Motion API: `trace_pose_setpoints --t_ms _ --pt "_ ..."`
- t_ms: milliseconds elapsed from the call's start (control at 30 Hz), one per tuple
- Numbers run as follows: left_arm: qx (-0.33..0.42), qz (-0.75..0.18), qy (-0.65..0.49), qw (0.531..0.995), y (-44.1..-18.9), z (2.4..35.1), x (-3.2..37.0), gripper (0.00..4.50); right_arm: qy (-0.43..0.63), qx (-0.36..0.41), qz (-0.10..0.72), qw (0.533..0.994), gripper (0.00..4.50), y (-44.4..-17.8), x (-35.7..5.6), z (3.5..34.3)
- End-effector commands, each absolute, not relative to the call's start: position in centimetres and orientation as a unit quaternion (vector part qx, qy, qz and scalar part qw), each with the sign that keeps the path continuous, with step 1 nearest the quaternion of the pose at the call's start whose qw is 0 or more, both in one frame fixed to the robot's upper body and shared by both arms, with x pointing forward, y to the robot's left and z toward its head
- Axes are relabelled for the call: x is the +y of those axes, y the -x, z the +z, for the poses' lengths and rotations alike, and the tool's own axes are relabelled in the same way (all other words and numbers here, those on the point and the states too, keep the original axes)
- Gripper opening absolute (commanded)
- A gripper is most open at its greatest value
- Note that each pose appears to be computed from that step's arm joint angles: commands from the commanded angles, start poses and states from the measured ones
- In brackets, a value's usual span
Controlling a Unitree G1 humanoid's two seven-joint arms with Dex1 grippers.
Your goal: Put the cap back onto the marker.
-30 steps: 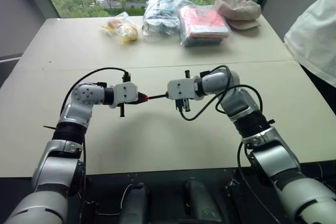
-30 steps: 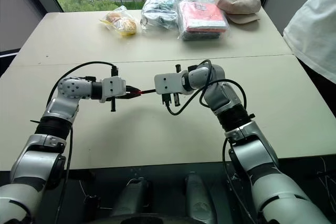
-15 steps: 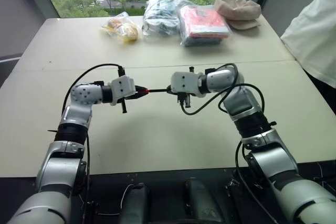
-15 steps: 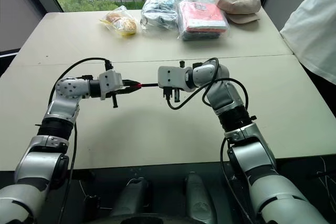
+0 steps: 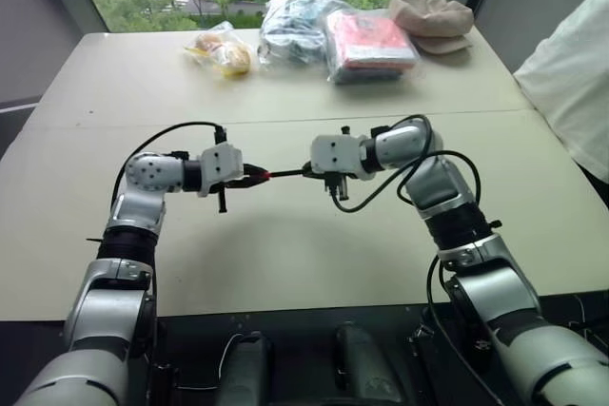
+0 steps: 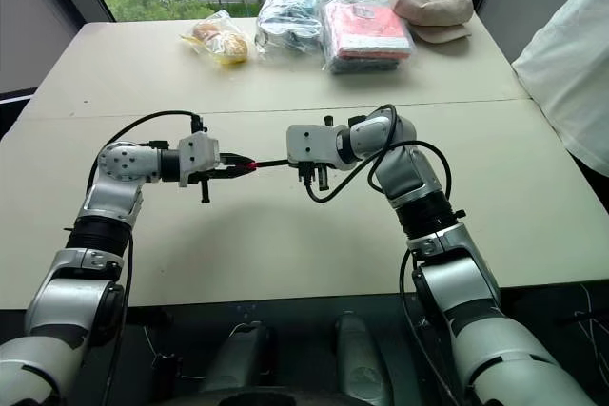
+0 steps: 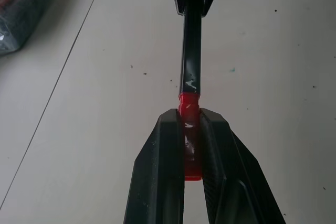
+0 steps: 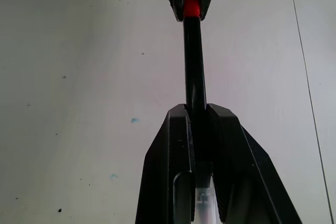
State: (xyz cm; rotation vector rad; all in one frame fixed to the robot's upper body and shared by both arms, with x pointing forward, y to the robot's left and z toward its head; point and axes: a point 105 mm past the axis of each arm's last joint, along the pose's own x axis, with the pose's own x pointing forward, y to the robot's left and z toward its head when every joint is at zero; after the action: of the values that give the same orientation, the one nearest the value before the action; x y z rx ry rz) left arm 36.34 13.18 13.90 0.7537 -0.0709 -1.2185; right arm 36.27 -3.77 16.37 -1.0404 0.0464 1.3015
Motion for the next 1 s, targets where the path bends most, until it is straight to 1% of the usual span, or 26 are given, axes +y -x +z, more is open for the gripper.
trace_pose_setpoints --t_ms 33,167,333,467,767,1000 --pt "-0.19 -0.602 -0.382 0.675 -34.7 19.1 5.7 0.0 0.456 -0.11 0.692 0.549 0.06 -30.2 5.2 17.6" --pt "-0.179 -0.594 -0.404 0.672 -35.2 18.7 5.4 0.0 0.459 -0.105 0.691 0.549 0.06 -30.3 5.3 17.5" --pt "-0.178 -0.589 -0.404 0.677 -35.5 18.9 5.0 0.0 0.468 -0.1 0.687 0.547 0.06 -30.6 5.4 17.2" --pt "-0.184 -0.589 -0.399 0.678 -35.5 19.2 4.8 0.0 0.466 -0.102 0.689 0.546 0.06 -30.4 5.7 17.2" --pt "-0.221 -0.594 -0.35 0.69 -34.9 20.8 4.1 0.0 0.463 -0.1 0.694 0.542 0.06 -30.2 5.7 17.0" --pt "-0.222 -0.594 -0.355 0.687 -35.0 21.1 3.8 0.0 0.469 -0.098 0.694 0.538 0.06 -30.2 5.7 16.8"
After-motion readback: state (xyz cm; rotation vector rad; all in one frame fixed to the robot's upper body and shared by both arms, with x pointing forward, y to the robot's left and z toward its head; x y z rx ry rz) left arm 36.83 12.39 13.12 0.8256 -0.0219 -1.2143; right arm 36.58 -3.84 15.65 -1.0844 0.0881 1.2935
